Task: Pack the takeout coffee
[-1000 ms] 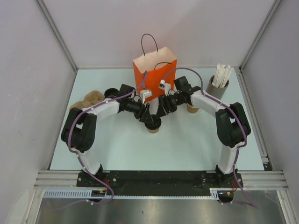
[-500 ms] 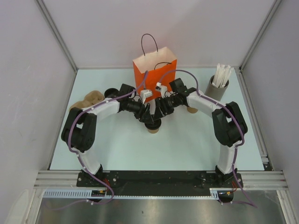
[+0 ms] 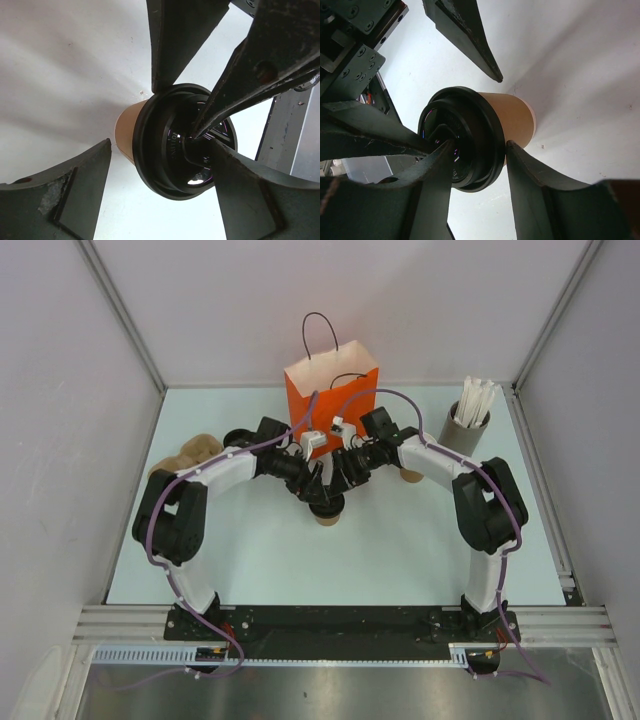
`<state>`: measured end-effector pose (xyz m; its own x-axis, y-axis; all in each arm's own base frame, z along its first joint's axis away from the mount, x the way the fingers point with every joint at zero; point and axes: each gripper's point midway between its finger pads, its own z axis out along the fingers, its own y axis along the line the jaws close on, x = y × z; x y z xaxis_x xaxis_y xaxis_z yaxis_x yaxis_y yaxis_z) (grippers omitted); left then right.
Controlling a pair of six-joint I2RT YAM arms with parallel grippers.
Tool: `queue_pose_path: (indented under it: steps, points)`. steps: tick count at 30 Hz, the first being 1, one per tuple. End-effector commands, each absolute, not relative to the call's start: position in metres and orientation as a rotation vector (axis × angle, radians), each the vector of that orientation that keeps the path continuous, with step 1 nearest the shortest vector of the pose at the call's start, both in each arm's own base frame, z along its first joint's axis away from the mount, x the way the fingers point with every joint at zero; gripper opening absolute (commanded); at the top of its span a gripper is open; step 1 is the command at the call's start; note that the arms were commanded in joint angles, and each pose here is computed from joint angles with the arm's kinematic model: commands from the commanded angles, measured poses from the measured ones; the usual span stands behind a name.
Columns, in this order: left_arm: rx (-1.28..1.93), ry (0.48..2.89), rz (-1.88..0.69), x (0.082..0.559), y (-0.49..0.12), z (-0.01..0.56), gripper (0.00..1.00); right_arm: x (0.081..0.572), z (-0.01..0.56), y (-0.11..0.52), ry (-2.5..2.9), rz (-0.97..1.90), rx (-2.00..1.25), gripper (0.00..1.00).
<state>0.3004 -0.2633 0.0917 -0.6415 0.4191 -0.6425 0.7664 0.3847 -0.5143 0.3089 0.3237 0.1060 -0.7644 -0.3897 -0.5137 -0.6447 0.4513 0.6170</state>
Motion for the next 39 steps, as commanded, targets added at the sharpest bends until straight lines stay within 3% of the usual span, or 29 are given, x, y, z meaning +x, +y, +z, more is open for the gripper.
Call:
queue_pose_path:
  steps: [1, 13, 23, 39]
  points:
    - [1.037, 2.212, -1.147, 0.31, -0.262, 0.102, 0.85, 0.309, 0.094, 0.324, 2.451, 1.175, -0.9, 0.48]
    - [1.009, 2.069, -1.257, 0.322, -0.263, 0.159, 0.87, 0.312, 0.086, 0.321, 2.453, 1.125, -0.919, 0.48]
    - [0.909, 2.226, -1.231, 0.293, -0.206, 0.105, 0.8, 0.318, 0.094, 0.319, 2.428, 1.144, -0.895, 0.49]
    - [0.828, 2.251, -1.399, 0.291, -0.216, 0.089, 0.76, 0.314, 0.094, 0.32, 2.425, 1.109, -0.933, 0.49]
